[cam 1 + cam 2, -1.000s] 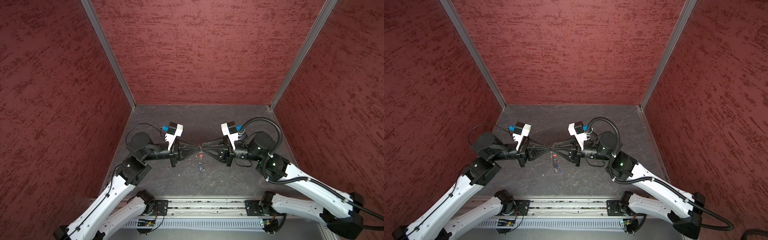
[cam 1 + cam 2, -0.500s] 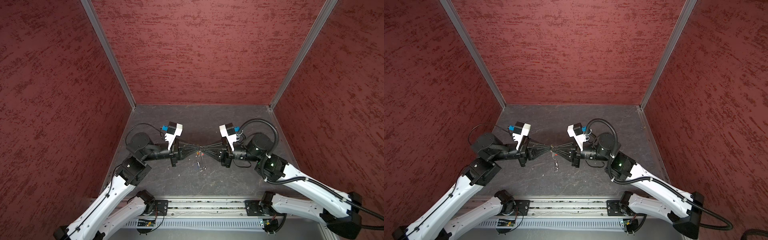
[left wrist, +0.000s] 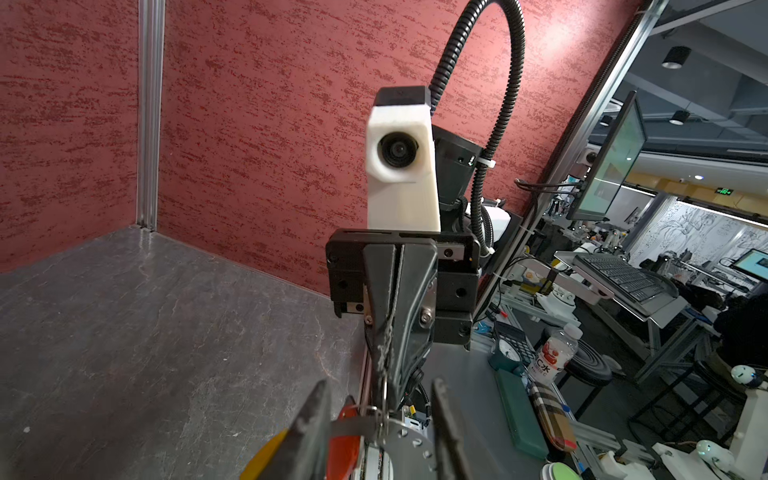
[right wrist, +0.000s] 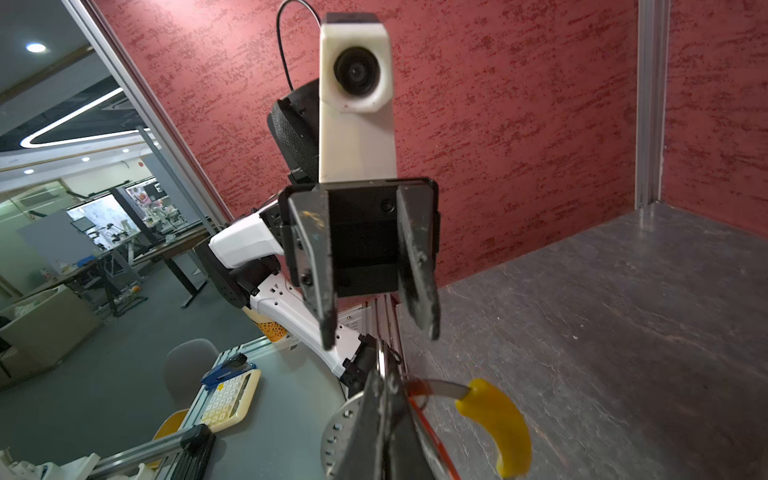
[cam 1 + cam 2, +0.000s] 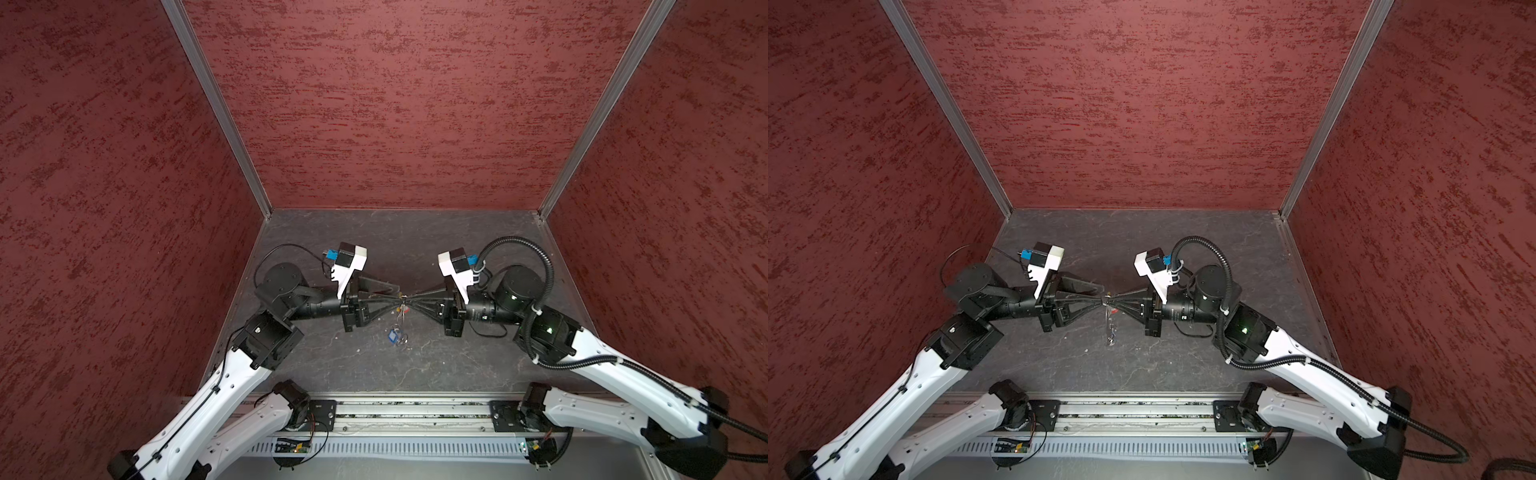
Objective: Remove the keys from the keyring
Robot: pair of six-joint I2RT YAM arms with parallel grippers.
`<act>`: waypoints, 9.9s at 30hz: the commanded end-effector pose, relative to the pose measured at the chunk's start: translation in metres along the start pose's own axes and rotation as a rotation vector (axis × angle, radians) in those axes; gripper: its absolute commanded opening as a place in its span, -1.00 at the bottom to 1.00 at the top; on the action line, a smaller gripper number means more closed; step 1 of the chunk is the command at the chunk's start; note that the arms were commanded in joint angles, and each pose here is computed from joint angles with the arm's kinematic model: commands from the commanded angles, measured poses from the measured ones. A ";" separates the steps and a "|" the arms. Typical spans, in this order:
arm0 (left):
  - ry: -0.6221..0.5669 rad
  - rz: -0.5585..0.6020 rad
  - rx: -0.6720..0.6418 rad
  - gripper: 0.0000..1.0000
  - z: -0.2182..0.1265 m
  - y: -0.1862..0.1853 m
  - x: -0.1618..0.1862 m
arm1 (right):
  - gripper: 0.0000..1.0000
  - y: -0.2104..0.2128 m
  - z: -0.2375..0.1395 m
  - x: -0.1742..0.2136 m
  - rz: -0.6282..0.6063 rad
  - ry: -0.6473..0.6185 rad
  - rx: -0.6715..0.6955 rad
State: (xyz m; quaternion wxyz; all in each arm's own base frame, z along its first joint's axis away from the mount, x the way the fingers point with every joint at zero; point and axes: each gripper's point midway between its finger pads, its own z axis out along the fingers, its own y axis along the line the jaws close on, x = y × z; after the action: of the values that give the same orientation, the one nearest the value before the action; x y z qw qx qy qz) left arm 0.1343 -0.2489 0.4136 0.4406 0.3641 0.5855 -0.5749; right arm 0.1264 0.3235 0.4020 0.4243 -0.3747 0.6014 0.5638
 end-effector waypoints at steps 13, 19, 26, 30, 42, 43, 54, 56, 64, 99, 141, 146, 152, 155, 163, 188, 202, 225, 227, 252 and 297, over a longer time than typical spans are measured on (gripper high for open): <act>0.238 -0.121 0.046 -0.25 0.006 -0.005 0.011 | -1.00 0.005 -0.015 0.021 -0.033 0.327 0.071; 0.316 -0.157 0.097 -0.42 0.013 -0.012 0.019 | -1.00 0.002 -0.015 0.015 -0.054 0.348 0.096; 0.352 -0.177 0.097 -0.52 0.017 -0.009 0.024 | -1.00 0.001 -0.016 0.008 -0.075 0.344 0.115; 0.357 -0.178 0.085 -0.50 0.018 -0.005 0.026 | -1.00 0.004 -0.015 0.005 -0.078 0.336 0.105; 0.362 -0.164 0.095 -0.64 0.020 -0.005 0.027 | -1.00 -0.004 -0.009 0.001 -0.077 0.321 0.132; 0.364 -0.164 0.094 -0.63 0.020 -0.005 0.028 | -1.00 -0.004 -0.010 0.000 -0.078 0.315 0.137; 0.369 -0.155 0.082 -0.80 0.021 -0.003 0.031 | -1.00 -0.007 -0.007 -0.007 -0.078 0.284 0.151; 0.368 -0.150 0.079 -0.91 0.022 -0.002 0.031 | -1.00 -0.007 -0.006 -0.008 -0.080 0.278 0.149; 0.342 -0.126 0.089 -1.00 0.023 -0.003 0.029 | -1.00 -0.003 -0.004 -0.015 -0.083 0.242 0.132; -0.005 0.069 0.030 -1.00 0.001 -0.013 -0.021 | -0.44 0.011 -0.004 -0.009 -0.150 0.000 -0.024; -0.072 0.056 0.048 -1.00 0.001 -0.012 -0.023 | -1.00 0.005 0.015 0.012 -0.058 0.096 -0.074; -0.043 0.064 0.038 -1.00 0.001 -0.013 -0.019 | -0.33 0.007 -0.001 -0.004 -0.099 0.037 -0.005; -0.037 0.072 0.037 -1.00 0.002 -0.014 -0.014 | -0.05 0.010 -0.017 -0.028 -0.115 -0.069 0.047; -0.043 0.076 0.038 -1.00 0.002 -0.015 -0.014 | -0.02 0.011 -0.016 -0.037 -0.104 -0.120 0.045; -0.059 0.090 0.032 -1.00 0.000 -0.017 -0.016 | -0.04 0.007 -0.002 -0.034 -0.061 -0.126 -0.001; -0.060 0.084 0.007 -1.00 0.001 -0.010 -0.014 | -1.00 0.019 0.004 -0.021 -0.039 -0.094 -0.109; 0.080 -0.017 -0.017 0.15 -0.001 -0.007 -0.006 | -1.00 0.014 -0.014 -0.005 -0.066 0.112 0.021; 0.277 -0.133 0.042 -0.47 0.010 -0.006 0.016 | -1.00 0.006 -0.010 -0.009 -0.105 0.286 0.091; 0.280 -0.129 0.055 -0.58 0.011 -0.009 0.016 | -1.00 0.004 -0.009 -0.009 -0.103 0.291 0.098; 0.296 -0.123 0.074 -0.97 0.017 -0.011 0.021 | -1.00 -0.009 -0.003 -0.015 -0.108 0.285 0.158; -0.134 0.159 0.050 -1.00 0.001 -0.027 -0.035 | -0.53 0.018 -0.006 -0.021 -0.161 -0.078 -0.052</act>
State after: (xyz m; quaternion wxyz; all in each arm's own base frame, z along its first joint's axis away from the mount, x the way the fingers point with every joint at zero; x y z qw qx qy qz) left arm 0.1236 -0.2532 0.4475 0.4978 0.3853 0.5227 -0.5749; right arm 0.1228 0.3182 0.4205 0.4805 -0.4026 0.5535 0.5483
